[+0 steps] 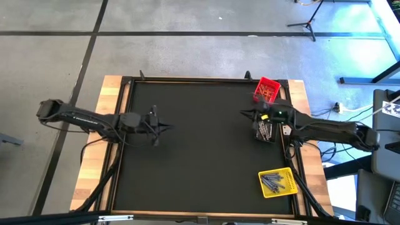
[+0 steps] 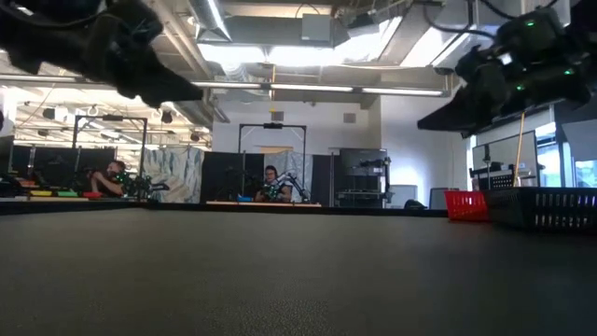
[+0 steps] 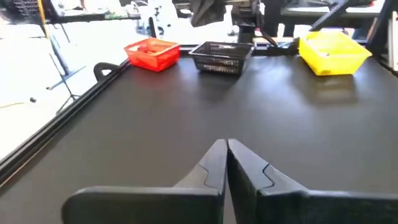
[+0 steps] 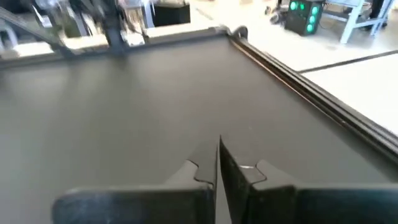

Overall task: Sort crayons
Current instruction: Return to Home Position

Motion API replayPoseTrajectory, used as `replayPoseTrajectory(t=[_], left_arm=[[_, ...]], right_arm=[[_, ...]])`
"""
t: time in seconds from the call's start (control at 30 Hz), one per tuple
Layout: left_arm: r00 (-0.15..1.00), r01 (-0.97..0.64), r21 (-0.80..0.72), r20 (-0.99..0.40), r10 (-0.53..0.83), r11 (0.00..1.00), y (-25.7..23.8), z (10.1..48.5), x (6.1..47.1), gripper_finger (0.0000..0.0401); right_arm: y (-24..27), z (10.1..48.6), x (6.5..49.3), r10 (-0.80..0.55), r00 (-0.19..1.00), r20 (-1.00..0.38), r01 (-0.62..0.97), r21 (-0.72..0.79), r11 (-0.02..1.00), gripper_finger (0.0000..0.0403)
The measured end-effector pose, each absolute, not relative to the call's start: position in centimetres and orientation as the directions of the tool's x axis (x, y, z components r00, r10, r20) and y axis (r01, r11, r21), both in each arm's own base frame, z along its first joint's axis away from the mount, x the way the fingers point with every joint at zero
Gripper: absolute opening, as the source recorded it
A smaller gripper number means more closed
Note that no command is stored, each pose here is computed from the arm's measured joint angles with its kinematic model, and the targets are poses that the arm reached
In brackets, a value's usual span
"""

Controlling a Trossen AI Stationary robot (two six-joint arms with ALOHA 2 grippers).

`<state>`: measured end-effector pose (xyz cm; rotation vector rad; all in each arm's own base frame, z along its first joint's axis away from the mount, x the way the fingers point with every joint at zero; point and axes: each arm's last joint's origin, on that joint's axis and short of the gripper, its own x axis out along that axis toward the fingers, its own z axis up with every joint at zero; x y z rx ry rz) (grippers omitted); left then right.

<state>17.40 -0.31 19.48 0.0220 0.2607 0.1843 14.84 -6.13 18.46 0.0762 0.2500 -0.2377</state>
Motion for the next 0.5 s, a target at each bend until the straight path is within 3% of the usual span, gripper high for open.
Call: replayPoseTrajectory(t=[0.5], left_arm=[[0.978, -0.187, 0.006, -0.089, 0.187, 0.982, 0.0, 16.4, 12.0, 0.0008]], right_arm=[[-4.9, 17.7, 12.4, -0.203, 0.972, -0.121, 0.214, 0.088, 0.973, 0.0004]])
